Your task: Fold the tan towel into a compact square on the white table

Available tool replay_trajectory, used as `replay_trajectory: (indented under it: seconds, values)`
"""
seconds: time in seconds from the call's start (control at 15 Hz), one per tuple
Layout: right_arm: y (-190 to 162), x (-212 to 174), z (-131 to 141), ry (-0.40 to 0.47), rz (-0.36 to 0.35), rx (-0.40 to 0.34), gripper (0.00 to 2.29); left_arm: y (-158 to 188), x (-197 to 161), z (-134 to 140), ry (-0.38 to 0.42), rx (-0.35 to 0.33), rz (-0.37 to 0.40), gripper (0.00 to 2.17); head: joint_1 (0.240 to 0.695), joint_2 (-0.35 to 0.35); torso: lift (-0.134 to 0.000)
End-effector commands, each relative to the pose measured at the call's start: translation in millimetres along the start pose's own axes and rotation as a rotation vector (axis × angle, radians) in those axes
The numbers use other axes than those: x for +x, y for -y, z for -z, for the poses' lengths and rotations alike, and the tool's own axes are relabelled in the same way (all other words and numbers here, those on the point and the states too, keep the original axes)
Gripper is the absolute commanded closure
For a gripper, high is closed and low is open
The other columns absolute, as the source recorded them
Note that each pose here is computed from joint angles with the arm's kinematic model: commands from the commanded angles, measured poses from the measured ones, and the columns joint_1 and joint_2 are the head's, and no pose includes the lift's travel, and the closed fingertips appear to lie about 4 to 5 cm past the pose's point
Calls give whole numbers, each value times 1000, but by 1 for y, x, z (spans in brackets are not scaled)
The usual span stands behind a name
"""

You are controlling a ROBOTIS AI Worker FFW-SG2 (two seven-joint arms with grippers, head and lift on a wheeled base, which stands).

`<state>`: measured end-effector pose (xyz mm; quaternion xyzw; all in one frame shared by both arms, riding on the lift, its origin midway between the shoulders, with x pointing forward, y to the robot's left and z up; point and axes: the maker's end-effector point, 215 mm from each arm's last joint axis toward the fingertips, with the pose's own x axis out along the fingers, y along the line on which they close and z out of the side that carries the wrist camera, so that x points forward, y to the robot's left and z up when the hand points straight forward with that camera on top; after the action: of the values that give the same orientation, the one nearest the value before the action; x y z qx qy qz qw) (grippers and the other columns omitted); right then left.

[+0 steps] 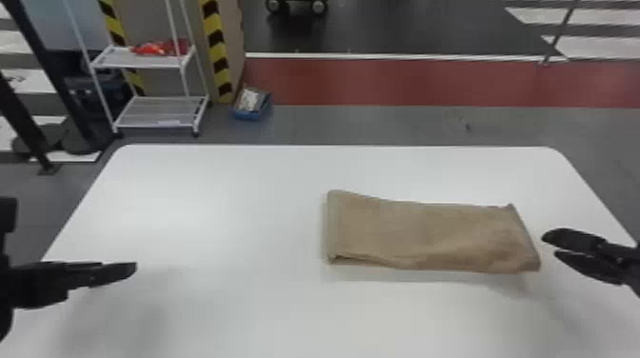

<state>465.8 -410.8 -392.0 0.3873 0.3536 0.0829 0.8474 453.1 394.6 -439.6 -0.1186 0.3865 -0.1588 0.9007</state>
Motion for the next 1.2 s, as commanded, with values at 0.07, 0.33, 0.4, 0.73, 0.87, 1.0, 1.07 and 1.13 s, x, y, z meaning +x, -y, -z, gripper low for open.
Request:
replay_trajectory:
  seconds: [0.07,0.33,0.4,0.73,0.87,1.0,1.07,1.13]
  values:
    - [9,24,-5,-26,33,-11,299,1,1,1,-2,1,0,87,695,-21,-123]
    - [15,61,-15,-51,81,-57,302,-1,2,4,-12,4,-6,87,695,-22,-123]
    - [12,68,-15,-64,87,-72,306,-2,2,3,-9,8,-6,87,695,-21,-123]
    - [-9,95,-11,-117,105,-135,343,-6,1,1,-5,17,-12,87,695,13,-123]
    - [-13,98,-11,-139,131,-148,353,-8,1,2,-6,18,-12,87,695,25,-123]
    - [-12,96,-15,-139,148,-152,350,-11,0,1,-3,27,-12,87,695,33,-123]
    - [-11,94,-14,-146,153,-145,350,-13,0,0,-1,33,-14,87,695,36,-123]
    - [-9,92,-12,-154,159,-137,350,-13,0,0,-2,32,-14,87,695,36,-123]
